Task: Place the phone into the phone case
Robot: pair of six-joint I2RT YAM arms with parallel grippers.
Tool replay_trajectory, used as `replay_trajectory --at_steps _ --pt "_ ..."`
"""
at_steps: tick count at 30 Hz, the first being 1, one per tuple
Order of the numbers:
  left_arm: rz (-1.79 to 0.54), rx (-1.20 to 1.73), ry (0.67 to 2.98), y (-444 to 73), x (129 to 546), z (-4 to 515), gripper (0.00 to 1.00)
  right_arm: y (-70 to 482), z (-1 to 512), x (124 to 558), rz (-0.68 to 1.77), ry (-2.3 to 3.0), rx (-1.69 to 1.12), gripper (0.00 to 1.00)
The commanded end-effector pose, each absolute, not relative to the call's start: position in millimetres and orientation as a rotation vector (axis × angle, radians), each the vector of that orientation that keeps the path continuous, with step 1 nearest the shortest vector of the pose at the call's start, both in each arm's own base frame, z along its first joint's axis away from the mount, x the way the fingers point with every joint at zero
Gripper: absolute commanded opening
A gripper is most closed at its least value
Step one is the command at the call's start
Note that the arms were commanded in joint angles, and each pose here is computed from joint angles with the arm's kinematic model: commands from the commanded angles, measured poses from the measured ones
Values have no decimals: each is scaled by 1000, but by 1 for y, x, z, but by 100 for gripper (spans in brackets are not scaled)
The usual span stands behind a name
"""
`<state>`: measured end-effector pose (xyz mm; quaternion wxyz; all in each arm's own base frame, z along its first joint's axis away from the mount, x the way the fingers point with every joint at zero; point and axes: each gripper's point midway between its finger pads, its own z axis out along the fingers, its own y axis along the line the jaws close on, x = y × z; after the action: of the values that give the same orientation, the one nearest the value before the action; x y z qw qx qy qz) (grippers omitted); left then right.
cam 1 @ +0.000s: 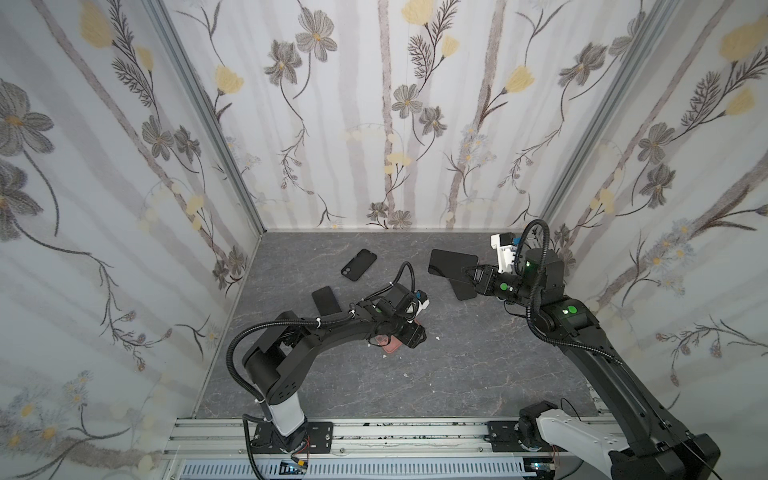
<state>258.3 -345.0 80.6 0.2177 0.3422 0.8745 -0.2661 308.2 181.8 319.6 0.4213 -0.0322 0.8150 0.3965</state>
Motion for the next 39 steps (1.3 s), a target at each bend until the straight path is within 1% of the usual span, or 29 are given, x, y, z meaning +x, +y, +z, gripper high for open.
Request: replay_trajectory --at_steps 1,4,7,13,17,20,24,30,33,36,39 --pt "-808 823 2348 -348 265 109 68 189 342 309 1028 1981 -118 0" --pt "-875 754 2270 -345 263 139 68 190 338 308 1014 1999 -108 0" --pt "-903 663 2231 -330 265 165 69 195 327 306 1014 2038 -95 0" --pt "-952 418 2170 -281 266 208 70 221 304 296 1027 2135 -130 0" --pt "-900 262 2177 -249 268 219 72 239 286 290 1051 2204 -154 0" --pt "-833 137 2245 -228 270 211 73 253 266 285 1070 2260 -166 0" --pt "-756 -36 2385 -205 274 179 72 276 241 278 1123 2361 -201 0" --pt "-797 -128 2469 -202 278 142 70 286 199 275 1125 2499 -214 0" --pt "-814 -164 2513 -204 276 129 68 293 189 275 1119 2534 -323 0" --pt "-886 -216 2534 -206 266 116 67 303 174 277 1095 2607 -493 0" --pt "-930 -279 2536 -204 256 101 67 310 147 271 1098 2742 -651 0"
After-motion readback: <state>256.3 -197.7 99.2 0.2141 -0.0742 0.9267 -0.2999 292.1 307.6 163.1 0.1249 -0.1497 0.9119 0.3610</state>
